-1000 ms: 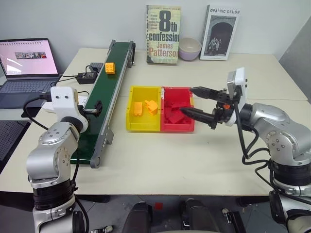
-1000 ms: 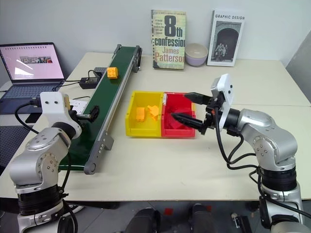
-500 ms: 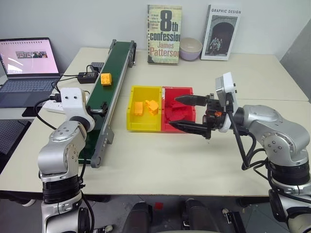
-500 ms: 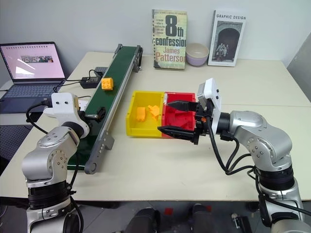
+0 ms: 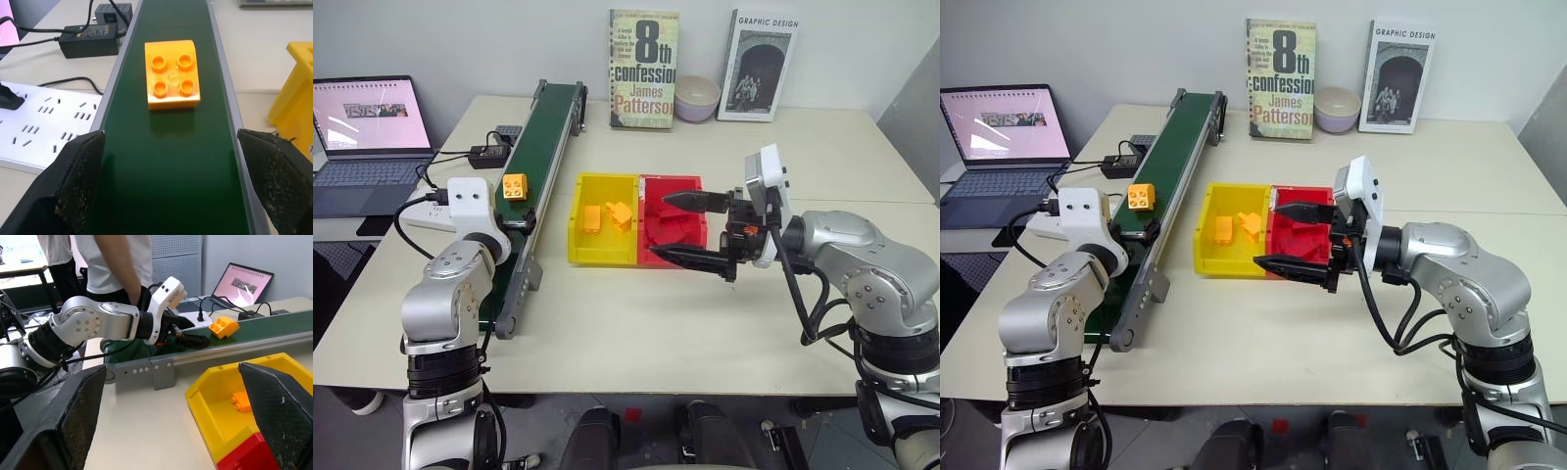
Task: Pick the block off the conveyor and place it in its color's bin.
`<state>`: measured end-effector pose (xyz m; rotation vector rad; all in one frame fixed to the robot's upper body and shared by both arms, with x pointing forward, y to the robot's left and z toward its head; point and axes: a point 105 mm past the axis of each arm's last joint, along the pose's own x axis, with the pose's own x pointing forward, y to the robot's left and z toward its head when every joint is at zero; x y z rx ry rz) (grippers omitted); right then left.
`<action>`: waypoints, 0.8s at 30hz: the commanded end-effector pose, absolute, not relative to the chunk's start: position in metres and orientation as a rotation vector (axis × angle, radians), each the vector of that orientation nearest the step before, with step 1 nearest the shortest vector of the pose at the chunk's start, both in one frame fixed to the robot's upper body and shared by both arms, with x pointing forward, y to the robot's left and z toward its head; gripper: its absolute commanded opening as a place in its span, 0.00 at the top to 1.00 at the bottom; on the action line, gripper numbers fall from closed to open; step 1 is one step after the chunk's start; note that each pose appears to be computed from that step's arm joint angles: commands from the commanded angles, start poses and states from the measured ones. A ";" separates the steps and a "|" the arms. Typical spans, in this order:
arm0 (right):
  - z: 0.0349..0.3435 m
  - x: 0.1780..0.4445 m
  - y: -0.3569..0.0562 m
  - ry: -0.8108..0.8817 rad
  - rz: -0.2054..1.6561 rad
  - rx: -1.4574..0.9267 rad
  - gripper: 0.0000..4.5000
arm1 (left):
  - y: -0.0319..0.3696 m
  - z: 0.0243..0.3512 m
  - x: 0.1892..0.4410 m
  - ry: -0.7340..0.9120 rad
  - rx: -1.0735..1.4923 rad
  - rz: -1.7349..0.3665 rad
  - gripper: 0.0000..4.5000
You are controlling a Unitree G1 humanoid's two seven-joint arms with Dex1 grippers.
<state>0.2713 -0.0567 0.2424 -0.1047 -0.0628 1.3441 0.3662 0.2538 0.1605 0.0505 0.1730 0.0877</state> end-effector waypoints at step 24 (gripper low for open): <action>0.248 0.279 -0.073 -0.128 1.327 -0.133 0.00 | 0.277 0.174 0.341 0.188 -0.049 0.253 0.66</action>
